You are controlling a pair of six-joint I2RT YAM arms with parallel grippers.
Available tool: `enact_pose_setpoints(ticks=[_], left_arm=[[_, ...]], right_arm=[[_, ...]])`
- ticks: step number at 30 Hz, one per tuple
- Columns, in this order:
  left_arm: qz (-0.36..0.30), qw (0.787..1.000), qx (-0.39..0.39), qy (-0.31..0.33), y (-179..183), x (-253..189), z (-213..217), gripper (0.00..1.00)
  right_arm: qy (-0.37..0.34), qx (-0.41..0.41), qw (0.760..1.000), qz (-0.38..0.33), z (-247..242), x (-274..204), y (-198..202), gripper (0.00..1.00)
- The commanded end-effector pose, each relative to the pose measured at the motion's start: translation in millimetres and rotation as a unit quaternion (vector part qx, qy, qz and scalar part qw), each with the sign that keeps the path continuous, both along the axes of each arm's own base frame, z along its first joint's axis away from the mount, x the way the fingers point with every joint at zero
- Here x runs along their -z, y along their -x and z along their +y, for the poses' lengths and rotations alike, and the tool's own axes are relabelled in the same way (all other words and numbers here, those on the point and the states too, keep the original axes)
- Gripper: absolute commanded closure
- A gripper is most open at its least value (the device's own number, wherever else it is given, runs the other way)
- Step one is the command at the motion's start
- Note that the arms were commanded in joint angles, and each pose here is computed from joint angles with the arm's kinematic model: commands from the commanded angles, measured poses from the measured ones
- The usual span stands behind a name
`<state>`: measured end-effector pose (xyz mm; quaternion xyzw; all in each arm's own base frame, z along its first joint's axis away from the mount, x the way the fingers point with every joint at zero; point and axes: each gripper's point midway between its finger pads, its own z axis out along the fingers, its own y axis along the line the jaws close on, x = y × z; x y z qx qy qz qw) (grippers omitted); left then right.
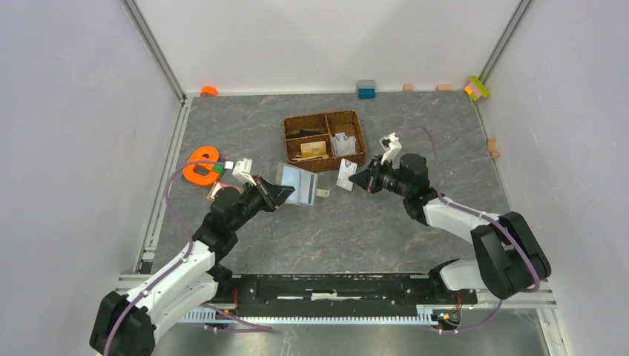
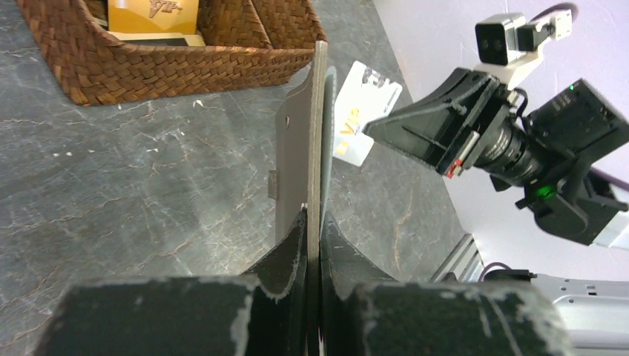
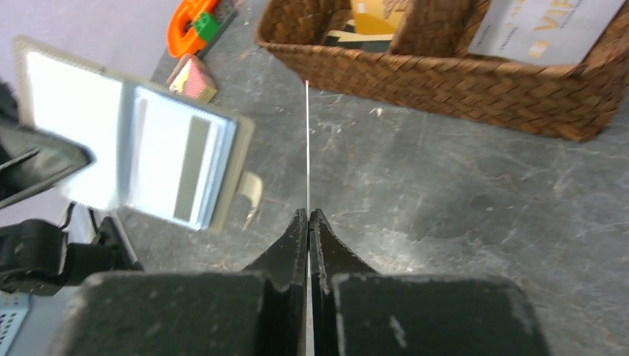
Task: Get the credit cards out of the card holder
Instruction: Place the credit card in the storage box.
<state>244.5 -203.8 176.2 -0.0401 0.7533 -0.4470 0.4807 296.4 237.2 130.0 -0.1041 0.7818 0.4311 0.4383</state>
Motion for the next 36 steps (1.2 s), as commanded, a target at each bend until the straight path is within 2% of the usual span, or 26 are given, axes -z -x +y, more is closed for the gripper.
enact_pose_setpoints(ticks=[1,11,16,25,32,33,34,36], left_arm=[[-0.033,0.999,-0.034,-0.01,-7,-16,12,0.98],[-0.036,0.997,-0.071,-0.007,-7,-15,26,0.98],[-0.024,0.998,-0.062,-0.005,-8,-12,21,0.98],[-0.032,0.997,-0.072,-0.004,-6,-15,27,0.98],[-0.028,0.997,-0.07,-0.007,-6,-13,26,0.98],[-0.027,0.997,-0.07,-0.008,-6,-13,25,0.98],[-0.027,0.997,-0.07,-0.008,-6,-13,26,0.98],[-0.027,0.997,-0.07,-0.009,-7,-12,26,0.98]], right_arm=[[0.056,0.018,0.998,0.022,-4,3,-29,1.0],[0.103,0.049,0.993,0.03,4,-24,-111,1.0],[0.117,0.051,0.991,0.035,8,-30,-134,1.0],[0.191,0.057,0.978,0.062,6,-12,-173,0.99],[0.211,0.055,0.973,0.077,13,-2,-199,0.97],[0.214,0.059,0.971,0.086,13,5,-205,0.83],[0.217,0.063,0.97,0.087,12,5,-206,0.74],[0.225,0.08,0.968,0.082,4,2,-205,0.7]])
